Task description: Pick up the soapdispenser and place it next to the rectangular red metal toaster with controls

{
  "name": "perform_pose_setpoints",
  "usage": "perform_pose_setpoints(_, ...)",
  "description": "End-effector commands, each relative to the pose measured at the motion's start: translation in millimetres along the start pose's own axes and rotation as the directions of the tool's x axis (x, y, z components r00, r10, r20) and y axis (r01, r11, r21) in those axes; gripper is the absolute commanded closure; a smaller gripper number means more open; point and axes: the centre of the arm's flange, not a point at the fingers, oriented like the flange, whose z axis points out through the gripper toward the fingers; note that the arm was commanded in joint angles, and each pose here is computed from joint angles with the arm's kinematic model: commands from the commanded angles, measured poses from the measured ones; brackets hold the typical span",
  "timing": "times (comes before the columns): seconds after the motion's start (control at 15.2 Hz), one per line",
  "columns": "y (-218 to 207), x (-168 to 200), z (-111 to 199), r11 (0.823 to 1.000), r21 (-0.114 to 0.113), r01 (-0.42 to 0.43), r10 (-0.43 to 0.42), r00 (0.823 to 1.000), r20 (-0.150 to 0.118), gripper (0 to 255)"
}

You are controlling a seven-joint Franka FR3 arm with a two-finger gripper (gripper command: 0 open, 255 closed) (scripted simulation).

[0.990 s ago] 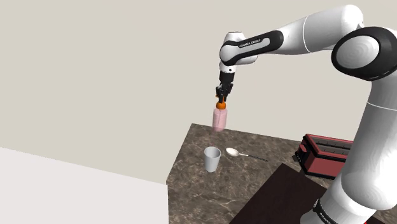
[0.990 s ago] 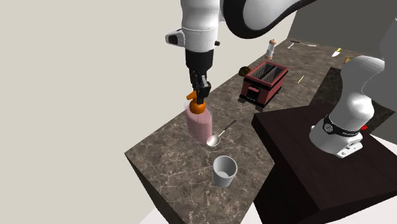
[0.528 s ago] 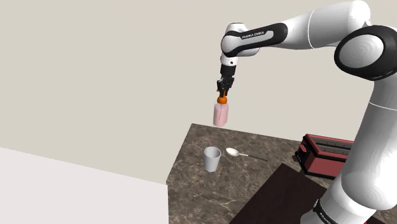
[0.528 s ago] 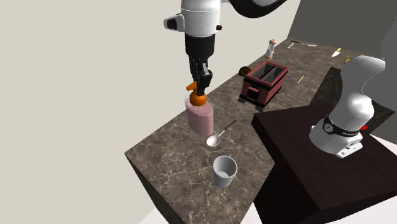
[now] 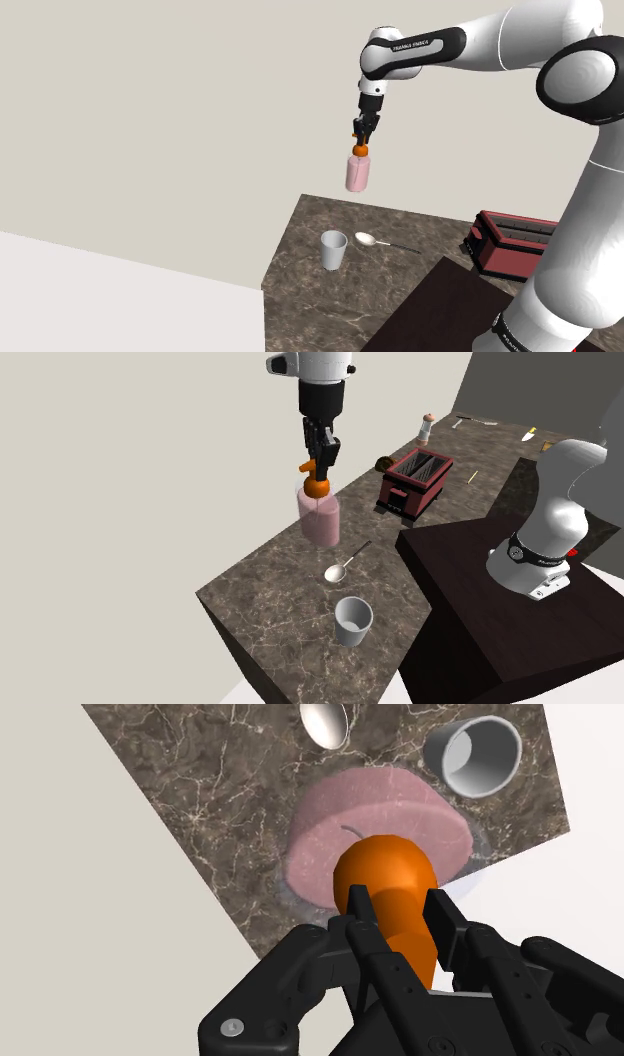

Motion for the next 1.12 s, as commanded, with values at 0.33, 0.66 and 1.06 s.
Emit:
perform_pose_setpoints(0.33,70,-58,-1,1.000,0.000,0.001,-0.001,1.000,0.000,255)
perform_pose_setpoints(0.66,122,-99,-2,1.000,0.000,0.001,-0.001,1.000,0.000,255)
perform_pose_setpoints(1.06,185,-148,-3,1.000,0.000,0.001,-0.001,1.000,0.000,255)
